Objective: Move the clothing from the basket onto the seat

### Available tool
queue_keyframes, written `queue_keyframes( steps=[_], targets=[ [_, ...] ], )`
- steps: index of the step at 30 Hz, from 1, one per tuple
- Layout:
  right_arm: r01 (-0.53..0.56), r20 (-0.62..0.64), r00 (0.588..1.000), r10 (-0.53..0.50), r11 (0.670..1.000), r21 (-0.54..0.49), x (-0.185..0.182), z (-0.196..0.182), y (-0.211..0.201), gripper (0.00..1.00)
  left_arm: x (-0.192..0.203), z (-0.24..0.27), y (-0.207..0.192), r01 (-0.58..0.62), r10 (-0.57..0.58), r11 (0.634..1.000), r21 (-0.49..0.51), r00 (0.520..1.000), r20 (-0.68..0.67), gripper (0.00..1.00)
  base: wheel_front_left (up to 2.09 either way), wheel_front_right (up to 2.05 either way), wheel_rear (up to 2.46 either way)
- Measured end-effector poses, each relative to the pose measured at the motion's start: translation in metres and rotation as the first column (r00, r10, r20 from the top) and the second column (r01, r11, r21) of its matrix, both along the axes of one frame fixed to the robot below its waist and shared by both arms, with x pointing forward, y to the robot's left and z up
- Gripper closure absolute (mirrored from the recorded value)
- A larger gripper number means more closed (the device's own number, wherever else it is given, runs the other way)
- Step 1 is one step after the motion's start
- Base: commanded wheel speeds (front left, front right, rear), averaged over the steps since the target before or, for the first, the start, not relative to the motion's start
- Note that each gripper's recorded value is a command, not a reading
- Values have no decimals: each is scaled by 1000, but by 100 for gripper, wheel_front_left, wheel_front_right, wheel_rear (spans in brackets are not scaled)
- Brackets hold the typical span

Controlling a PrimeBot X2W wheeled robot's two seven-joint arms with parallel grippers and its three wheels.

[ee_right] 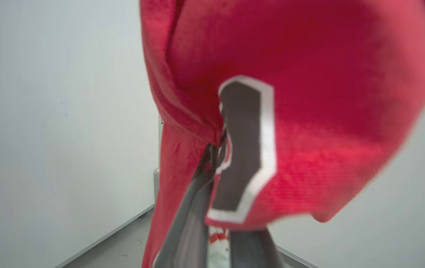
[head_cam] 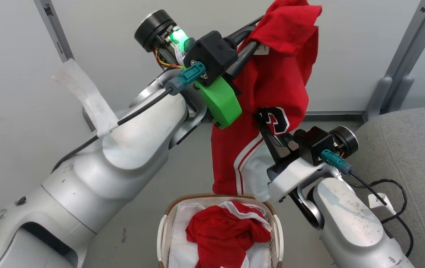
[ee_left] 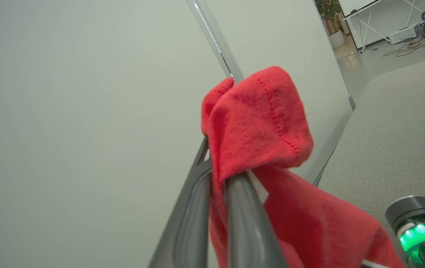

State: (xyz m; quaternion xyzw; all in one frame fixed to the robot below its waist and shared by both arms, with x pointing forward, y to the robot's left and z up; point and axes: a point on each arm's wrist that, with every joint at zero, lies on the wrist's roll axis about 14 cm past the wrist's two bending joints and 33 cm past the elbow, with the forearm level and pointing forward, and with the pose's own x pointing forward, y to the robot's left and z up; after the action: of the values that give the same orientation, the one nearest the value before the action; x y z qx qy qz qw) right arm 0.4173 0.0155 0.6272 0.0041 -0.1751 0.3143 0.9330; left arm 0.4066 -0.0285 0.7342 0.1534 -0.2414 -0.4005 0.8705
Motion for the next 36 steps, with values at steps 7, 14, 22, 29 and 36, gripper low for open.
queue_keyframes(
  steps=[7, 14, 22, 29, 36],
  targets=[
    [21, 4, 1000, -21, 1000, -1, 1, 0, -7, 100, 12, -22, 17, -54, 52, 998, -29, 996, -76, 100, 0, 0, 0],
    [55, -12, 998, -55, 998, 4, 2, -6, -19, 100, 19, -52, 32, -108, 84, 988, -112, 977, -197, 0, 0, 0, 0],
    [123, -43, 992, -122, 992, 16, 8, -17, -41, 100, 17, -128, 52, -221, 130, 960, -175, 898, -420, 0, 0, 0, 0],
    [188, -68, 980, -186, 982, 22, 12, -27, -63, 100, -3, -187, 59, -287, 134, 939, -192, 816, -563, 0, 0, 0, 0],
    [244, -93, 966, -242, 970, 18, 11, -38, -82, 100, -23, -222, 64, -343, 140, 916, -206, 756, -639, 0, 0, 0, 0]
  ],
)
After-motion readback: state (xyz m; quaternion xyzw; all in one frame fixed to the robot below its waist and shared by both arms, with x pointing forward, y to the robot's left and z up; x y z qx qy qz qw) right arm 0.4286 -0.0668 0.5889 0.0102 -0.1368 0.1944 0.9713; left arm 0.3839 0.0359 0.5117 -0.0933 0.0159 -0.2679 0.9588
